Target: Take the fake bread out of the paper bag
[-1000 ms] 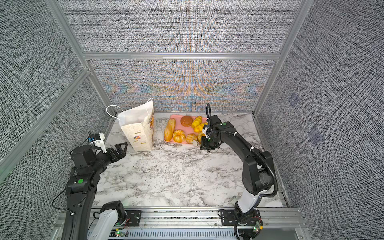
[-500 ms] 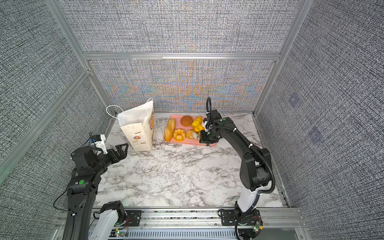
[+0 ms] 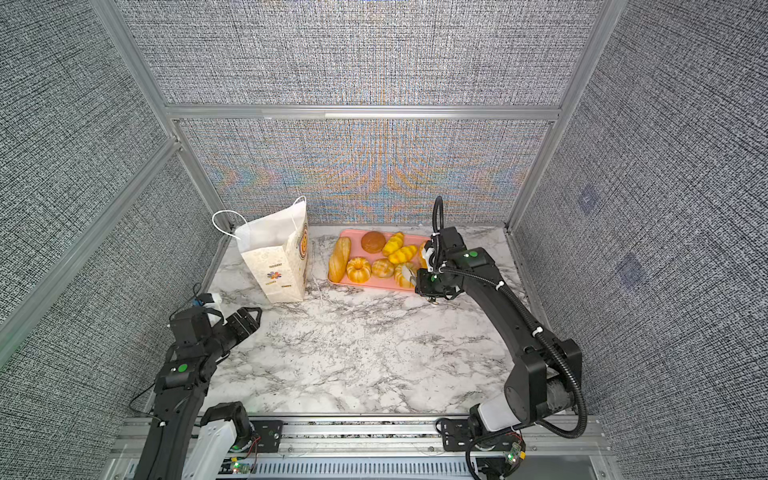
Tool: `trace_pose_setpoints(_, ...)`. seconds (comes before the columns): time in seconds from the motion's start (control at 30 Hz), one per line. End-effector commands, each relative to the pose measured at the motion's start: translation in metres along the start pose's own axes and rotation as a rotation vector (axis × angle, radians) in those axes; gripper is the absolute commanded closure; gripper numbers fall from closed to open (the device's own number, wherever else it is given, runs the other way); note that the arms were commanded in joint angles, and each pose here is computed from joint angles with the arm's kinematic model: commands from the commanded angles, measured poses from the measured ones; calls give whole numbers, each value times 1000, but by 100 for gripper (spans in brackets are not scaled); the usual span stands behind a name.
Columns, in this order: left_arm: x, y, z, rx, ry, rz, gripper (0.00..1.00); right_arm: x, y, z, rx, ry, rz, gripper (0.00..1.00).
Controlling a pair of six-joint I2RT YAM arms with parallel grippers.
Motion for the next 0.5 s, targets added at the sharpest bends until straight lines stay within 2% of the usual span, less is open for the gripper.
trace_pose_setpoints(0.0,-19,-4,-3,22,-15,56,23,-1,0,1,-21,18,-32,100)
trace_pose_setpoints(0.17,-55,3,-3,9,33,73,23,-3,-3,0,-46,20,-60,100)
trace_pose_setpoints(0.3,-78,16,-8,-4,-16,18,26,-2,-6,1,-64,35,-109,100)
trace_pose_setpoints(0.47,-109,32,-14,-9,-25,4,30,0,-12,0,-62,26,-141,100)
Point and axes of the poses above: each gripper's point midway between its finger pads, its own x axis back along the fingers, its own z axis along the line the jaws close on, y = z × x, the point moved 6 cm from there along x, back along the fingers, and after that the axes turned 12 degrees about x, right-handed, at the moved point
